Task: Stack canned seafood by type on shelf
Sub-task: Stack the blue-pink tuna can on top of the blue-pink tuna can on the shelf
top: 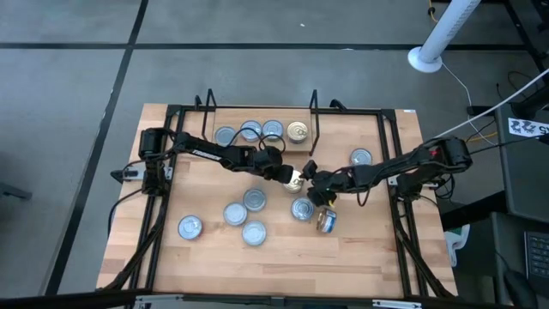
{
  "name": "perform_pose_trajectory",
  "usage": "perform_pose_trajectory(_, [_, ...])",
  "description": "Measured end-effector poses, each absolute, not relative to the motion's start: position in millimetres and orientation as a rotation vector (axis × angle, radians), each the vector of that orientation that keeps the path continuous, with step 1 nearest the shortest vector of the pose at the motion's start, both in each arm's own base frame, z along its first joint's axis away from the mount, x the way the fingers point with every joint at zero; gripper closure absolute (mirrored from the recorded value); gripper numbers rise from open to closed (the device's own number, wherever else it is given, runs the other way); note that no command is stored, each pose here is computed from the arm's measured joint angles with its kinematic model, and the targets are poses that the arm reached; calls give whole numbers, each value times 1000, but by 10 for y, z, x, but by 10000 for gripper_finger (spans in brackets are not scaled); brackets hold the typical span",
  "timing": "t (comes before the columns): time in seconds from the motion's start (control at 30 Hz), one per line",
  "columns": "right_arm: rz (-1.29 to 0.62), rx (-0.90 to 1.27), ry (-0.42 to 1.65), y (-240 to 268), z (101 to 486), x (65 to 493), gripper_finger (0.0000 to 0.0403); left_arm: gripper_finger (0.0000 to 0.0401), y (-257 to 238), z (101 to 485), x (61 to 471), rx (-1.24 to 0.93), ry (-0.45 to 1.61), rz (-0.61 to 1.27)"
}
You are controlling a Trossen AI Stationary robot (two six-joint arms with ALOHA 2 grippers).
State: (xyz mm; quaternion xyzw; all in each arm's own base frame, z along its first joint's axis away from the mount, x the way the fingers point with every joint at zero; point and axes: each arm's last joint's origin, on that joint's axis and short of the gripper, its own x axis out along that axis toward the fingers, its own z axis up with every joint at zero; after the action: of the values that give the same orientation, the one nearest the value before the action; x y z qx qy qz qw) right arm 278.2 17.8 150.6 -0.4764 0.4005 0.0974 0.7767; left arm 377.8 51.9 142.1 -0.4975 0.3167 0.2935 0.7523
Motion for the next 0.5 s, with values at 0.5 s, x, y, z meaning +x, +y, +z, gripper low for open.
perform_pose_trajectory(0.5, [235,-1037,841,250,1495,2794,82,401,511,1405,3746,-1080,731,663])
